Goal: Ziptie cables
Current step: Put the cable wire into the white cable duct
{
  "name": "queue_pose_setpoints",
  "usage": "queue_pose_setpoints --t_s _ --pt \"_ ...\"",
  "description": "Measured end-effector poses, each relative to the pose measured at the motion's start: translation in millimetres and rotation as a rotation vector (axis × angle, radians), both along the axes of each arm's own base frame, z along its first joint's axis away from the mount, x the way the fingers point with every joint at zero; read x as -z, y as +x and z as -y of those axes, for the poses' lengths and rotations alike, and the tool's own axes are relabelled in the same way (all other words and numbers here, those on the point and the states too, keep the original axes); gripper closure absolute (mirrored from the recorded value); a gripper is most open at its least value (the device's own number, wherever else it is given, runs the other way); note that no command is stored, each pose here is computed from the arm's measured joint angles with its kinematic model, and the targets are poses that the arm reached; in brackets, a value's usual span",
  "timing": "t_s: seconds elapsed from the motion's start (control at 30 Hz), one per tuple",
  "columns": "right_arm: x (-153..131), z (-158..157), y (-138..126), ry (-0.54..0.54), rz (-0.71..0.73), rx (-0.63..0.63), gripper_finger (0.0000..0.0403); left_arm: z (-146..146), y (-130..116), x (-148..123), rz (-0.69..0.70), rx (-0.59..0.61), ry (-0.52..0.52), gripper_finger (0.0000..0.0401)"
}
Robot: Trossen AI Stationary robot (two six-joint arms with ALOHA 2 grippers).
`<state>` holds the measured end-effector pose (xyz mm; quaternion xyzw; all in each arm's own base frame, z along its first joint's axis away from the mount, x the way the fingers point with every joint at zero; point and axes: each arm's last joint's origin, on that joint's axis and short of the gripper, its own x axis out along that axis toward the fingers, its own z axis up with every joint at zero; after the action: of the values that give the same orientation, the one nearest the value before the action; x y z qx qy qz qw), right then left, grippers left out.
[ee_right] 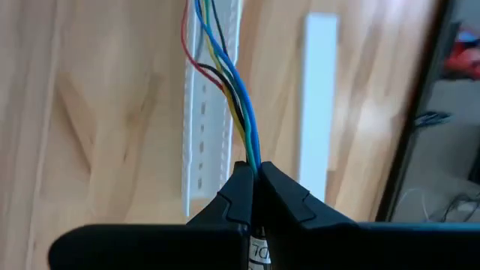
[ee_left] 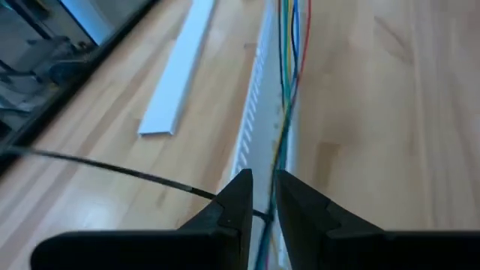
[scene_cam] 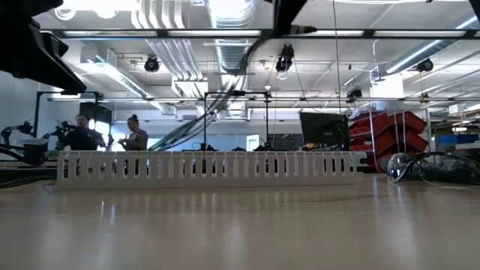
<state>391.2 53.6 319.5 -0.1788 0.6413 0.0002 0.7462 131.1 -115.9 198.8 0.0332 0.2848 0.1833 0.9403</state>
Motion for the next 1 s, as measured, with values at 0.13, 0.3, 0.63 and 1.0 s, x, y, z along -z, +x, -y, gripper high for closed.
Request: queue_pose_setpoints --t_s 0.13,0.3,0.63,1.0 --pt "21.6 6.4 -1.2 -0.013 -0.085 -0.001 0.0403 -3.2 2.3 7.9 0.018 -0.029 0.017 0.0356" --pt "45.3 16.5 -4.3 -0.036 -0.183 -0.029 0.0403 -7.7 5.7 11.9 0.018 -0.055 0.027 0.0356" --pt "104.0 42.8 -12.7 -0.039 -0.312 -0.036 0.0403 -7.2 8.8 10.3 0.026 -0.056 0.027 0.0356" --pt "144.2 54.2 -22.8 0.134 -0.342 -0.008 0.0355 -4.0 13.1 5.3 0.071 -0.035 0.053 0.0356"
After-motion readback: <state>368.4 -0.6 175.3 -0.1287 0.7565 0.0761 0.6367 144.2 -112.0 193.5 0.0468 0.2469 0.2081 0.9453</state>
